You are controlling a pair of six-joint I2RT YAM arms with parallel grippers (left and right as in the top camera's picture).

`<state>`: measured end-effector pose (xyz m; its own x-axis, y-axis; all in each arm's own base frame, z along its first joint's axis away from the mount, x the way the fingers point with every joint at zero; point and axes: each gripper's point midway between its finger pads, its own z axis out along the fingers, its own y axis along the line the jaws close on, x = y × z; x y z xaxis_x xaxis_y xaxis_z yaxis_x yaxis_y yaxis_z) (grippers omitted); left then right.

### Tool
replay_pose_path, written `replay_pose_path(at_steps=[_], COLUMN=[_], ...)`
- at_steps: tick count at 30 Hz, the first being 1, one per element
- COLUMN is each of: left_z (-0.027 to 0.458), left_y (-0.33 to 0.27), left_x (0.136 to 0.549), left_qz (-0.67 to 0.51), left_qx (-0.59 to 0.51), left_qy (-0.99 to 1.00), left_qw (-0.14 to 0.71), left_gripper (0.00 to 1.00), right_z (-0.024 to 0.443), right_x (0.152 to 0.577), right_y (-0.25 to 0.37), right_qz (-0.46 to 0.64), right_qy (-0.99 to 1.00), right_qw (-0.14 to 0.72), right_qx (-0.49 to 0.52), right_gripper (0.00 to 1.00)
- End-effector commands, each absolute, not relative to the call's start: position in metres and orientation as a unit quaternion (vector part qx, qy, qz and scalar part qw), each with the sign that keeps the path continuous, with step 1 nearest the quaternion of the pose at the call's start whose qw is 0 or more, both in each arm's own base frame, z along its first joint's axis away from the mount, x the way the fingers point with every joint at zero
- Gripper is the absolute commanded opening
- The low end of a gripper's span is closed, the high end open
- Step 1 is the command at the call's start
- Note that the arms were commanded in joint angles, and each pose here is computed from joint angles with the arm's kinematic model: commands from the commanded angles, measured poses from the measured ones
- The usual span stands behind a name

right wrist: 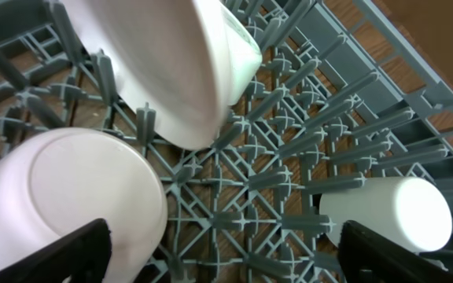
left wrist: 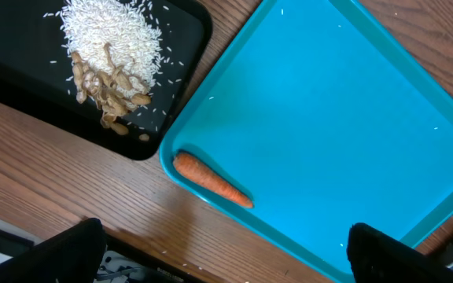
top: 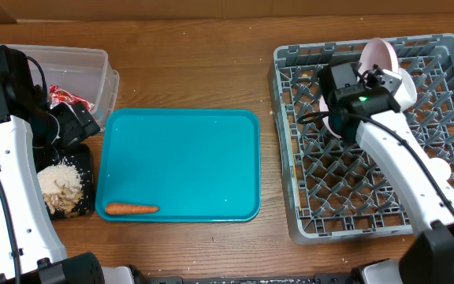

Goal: Sort waste into correct bins and load items into the dishwasher
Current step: 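Carry the plate into the rack's back right and stand it upright, then grasp the orange carrot on the teal tray with the left gripper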

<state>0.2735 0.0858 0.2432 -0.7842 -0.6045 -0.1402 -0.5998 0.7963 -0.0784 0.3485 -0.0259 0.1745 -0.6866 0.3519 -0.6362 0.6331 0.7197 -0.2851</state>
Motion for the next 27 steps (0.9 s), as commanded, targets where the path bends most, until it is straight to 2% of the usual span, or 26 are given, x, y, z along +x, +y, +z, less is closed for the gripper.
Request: replay_pose_path(at_steps=[1, 3, 7, 10, 13, 21, 27], left_z=[0.249, 0.249, 0.248, 0.249, 0.249, 0.248, 0.241], left_y=[0.087, 0.087, 0.087, 0.087, 0.087, 0.086, 0.063], left_x=[0.274, 0.274, 0.275, 0.275, 0.275, 0.273, 0.259], left_qz=[-0.012, -0.012, -0.012, -0.012, -0.012, -0.013, -0.059], left_qx=[-0.308, -0.308, -0.308, -0.308, -0.308, -0.309, -0.342], left_qy=[0.947, 0.947, 0.947, 0.947, 0.947, 0.947, 0.937], left_qw=[0.090, 0.090, 0.091, 0.092, 0.092, 0.085, 0.038], left_gripper=[1.00, 1.00, 1.00, 1.00, 1.00, 1.00, 1.00], right_z=[0.215, 0.226, 0.241, 0.249, 0.250, 0.236, 0.225], right_x=[0.347, 0.347, 0.344, 0.329, 0.313, 0.293, 0.294], right_y=[-0.018, -0.007, 0.046, 0.095, 0.132, 0.176, 0.174], right_qz=[-0.193, -0.156, -0.019, 0.109, 0.190, 0.207, 0.192], right_qy=[0.880, 0.895, 0.940, 0.949, 0.946, 0.949, 0.956], right_qw=[0.325, 0.328, 0.318, 0.294, 0.262, 0.219, 0.204], right_qx=[0.289, 0.258, 0.121, 0.031, -0.030, -0.091, -0.083], right_gripper=[1.00, 1.00, 1.00, 1.00, 1.00, 1.00, 1.00])
